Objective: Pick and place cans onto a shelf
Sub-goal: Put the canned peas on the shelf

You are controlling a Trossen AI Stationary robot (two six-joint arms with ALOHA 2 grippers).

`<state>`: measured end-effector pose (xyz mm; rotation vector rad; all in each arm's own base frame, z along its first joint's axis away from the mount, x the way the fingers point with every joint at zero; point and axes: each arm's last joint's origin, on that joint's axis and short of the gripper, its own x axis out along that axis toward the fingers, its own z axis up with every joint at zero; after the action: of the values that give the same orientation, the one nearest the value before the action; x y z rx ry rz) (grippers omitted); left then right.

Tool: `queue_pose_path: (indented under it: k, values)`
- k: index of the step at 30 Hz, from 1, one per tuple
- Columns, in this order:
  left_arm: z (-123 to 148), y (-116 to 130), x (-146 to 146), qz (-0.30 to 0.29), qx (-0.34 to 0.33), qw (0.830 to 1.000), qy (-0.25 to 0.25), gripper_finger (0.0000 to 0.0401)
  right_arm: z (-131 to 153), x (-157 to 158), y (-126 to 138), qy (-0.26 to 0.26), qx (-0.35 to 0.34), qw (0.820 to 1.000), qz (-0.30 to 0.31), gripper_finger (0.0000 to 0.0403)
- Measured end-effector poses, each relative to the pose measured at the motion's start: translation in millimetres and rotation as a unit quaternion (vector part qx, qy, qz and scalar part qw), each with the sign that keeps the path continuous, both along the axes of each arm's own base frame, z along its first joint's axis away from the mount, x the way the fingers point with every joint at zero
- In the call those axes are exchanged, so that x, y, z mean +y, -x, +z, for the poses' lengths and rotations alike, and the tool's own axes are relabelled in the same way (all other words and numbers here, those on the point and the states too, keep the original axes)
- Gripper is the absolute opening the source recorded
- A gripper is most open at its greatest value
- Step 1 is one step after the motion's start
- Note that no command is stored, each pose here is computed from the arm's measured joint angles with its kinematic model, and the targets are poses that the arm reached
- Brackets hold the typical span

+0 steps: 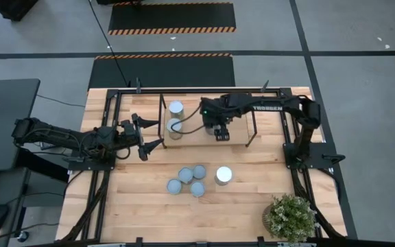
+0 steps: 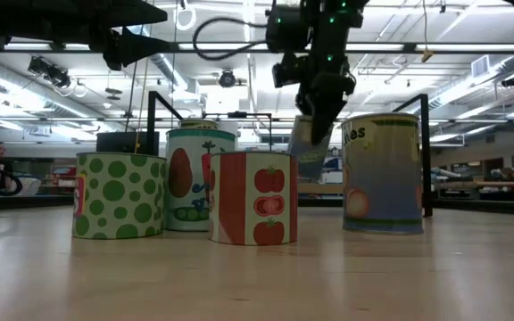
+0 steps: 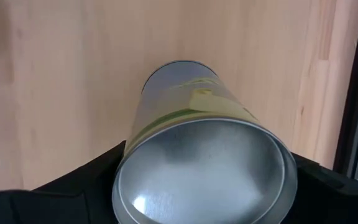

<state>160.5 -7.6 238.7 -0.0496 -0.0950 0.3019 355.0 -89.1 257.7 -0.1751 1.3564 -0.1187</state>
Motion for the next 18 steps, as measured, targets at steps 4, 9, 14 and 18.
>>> queue_pose_path:
  k: [4,9,14,18]
  values:
    - [-0.7,-0.1,0.2,0.001,0.004,1.0,0.0,0.037,-4.1,-14.2,1.0,0.0,0.003,1.0,-0.01,0.0326]
    - [-0.8,-0.1,0.2,0.001,0.004,1.0,0.0,0.037,-5.4,-23.7,2.2,-0.01,-0.003,1.0,-0.02,0.0336]
    - [-0.8,-0.1,0.2,0.001,0.004,1.0,-0.001,0.037,-5.4,-27.1,2.4,-0.019,-0.011,0.999,-0.023,0.0353]
    - [-0.8,-0.1,0.2,0.001,0.004,1.0,0.0,0.037,-5.5,-26.8,2.2,-0.02,-0.011,0.999,-0.023,0.036]
